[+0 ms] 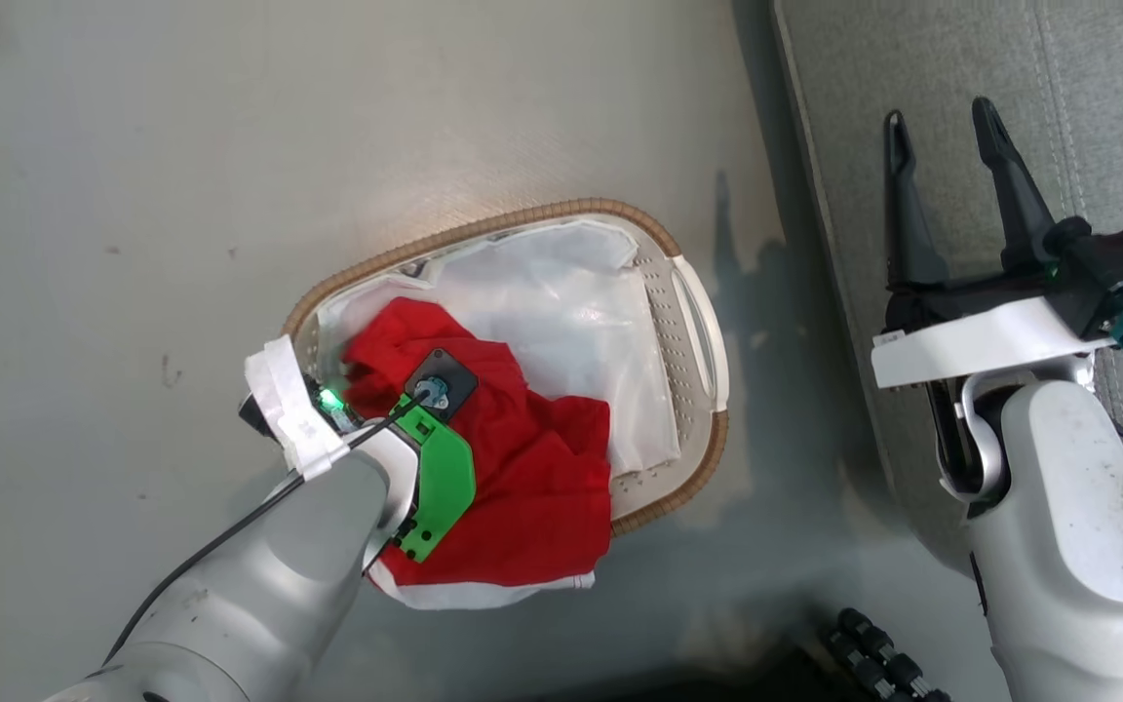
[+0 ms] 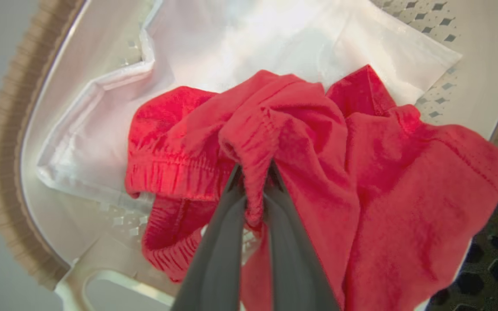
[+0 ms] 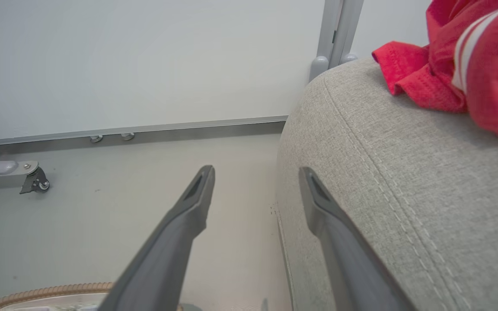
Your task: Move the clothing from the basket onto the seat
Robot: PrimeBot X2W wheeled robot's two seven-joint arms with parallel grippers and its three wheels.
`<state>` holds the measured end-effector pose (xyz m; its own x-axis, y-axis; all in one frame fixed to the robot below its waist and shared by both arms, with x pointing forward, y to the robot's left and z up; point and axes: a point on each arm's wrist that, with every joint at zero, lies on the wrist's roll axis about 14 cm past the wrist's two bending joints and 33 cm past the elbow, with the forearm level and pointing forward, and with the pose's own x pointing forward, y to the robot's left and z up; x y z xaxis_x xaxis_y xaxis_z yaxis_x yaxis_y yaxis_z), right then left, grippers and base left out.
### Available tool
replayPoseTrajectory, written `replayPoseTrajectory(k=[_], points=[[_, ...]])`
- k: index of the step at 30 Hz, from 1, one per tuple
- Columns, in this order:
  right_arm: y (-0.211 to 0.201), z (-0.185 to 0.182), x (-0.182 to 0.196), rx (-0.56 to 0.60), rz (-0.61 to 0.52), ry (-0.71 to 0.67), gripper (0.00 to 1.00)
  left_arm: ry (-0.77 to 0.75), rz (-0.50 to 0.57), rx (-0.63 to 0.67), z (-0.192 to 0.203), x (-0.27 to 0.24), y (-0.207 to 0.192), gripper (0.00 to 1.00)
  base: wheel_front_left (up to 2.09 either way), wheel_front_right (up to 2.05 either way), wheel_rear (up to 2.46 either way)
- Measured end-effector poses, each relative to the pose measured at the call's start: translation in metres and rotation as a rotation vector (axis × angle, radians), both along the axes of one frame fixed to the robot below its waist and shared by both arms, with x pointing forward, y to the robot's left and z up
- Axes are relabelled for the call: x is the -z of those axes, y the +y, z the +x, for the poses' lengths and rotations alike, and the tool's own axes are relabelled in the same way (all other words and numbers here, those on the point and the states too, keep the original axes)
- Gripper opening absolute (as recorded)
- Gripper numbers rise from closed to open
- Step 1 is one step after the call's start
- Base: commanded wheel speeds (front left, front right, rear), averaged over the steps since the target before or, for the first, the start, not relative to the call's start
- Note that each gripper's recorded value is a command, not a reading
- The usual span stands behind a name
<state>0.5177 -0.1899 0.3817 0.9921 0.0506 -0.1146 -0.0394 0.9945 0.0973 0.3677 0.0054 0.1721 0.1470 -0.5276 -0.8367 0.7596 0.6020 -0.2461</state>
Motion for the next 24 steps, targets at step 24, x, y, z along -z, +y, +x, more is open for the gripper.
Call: replayPoseTrajectory(k=[24], points=[[0.019, -0.075, -0.080, -0.038, -0.008, -0.082, 1.00, -0.604, -0.294, -0.081, 0.068, -0.215, 0.010, 0.00, 0.00, 0.00, 0.00]])
